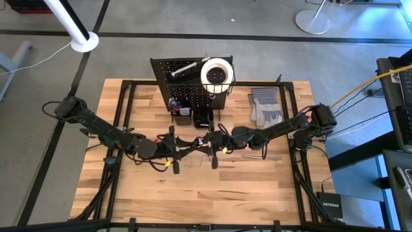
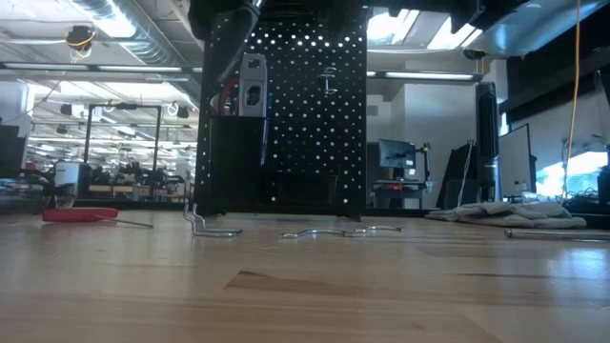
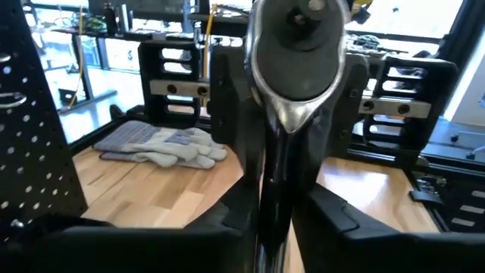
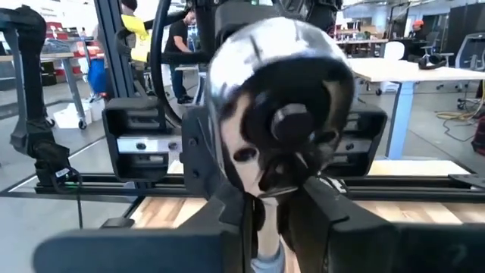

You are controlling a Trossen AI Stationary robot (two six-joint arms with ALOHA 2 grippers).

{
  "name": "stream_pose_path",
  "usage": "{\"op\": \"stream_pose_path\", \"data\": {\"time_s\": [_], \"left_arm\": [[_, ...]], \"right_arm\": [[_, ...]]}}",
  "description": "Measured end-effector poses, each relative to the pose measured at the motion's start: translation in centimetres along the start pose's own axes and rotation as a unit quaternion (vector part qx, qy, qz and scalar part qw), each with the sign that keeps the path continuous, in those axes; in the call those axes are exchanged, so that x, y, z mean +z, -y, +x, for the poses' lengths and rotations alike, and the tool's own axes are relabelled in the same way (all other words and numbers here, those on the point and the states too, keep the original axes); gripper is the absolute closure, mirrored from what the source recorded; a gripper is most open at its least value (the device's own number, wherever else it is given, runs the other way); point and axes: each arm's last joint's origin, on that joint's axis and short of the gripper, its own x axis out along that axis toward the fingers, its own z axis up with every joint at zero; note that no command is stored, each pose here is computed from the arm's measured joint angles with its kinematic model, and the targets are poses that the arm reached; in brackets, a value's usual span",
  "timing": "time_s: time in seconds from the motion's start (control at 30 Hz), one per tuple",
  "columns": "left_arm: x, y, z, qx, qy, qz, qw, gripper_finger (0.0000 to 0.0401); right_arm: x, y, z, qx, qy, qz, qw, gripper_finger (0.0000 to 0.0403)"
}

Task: Hang tools onto peg board
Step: Put the ratchet wrench into the left bin on the pegboard

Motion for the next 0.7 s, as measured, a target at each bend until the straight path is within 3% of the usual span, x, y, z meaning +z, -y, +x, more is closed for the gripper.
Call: {"op": "stream_pose_path", "data": {"time_s": [0.27, 0.4, 0.5, 0.57, 0.7], "left_arm": [[-0.1, -0.6, -0.5, 0.003, -0.030, 0.011, 0.999, 0.0280], [1.1, -1.3, -2.3, -0.045, -0.062, -0.009, 0.997, 0.0245], [2.5, -2.2, -3.5, -0.052, -0.050, -0.030, 0.997, 0.0223], [3.2, -2.7, -3.6, -0.058, -0.033, -0.040, 0.997, 0.0208], [3.5, -2.9, -2.6, -0.133, -0.028, -0.049, 0.989, 0.0179]], "right_arm": [[-0.3, 0.4, 0.0, 0.010, -0.021, -0.013, 1.000, 0.0347], [-0.5, 0.3, -0.1, 0.035, -0.045, -0.014, 0.998, 0.0347], [-0.9, 0.3, -0.2, 0.072, -0.065, -0.013, 0.995, 0.0347], [-1.1, 0.4, -0.1, 0.087, -0.067, -0.010, 0.994, 0.0347], [-1.8, 0.6, 0.2, 0.098, -0.070, -0.005, 0.993, 0.0347]]}}
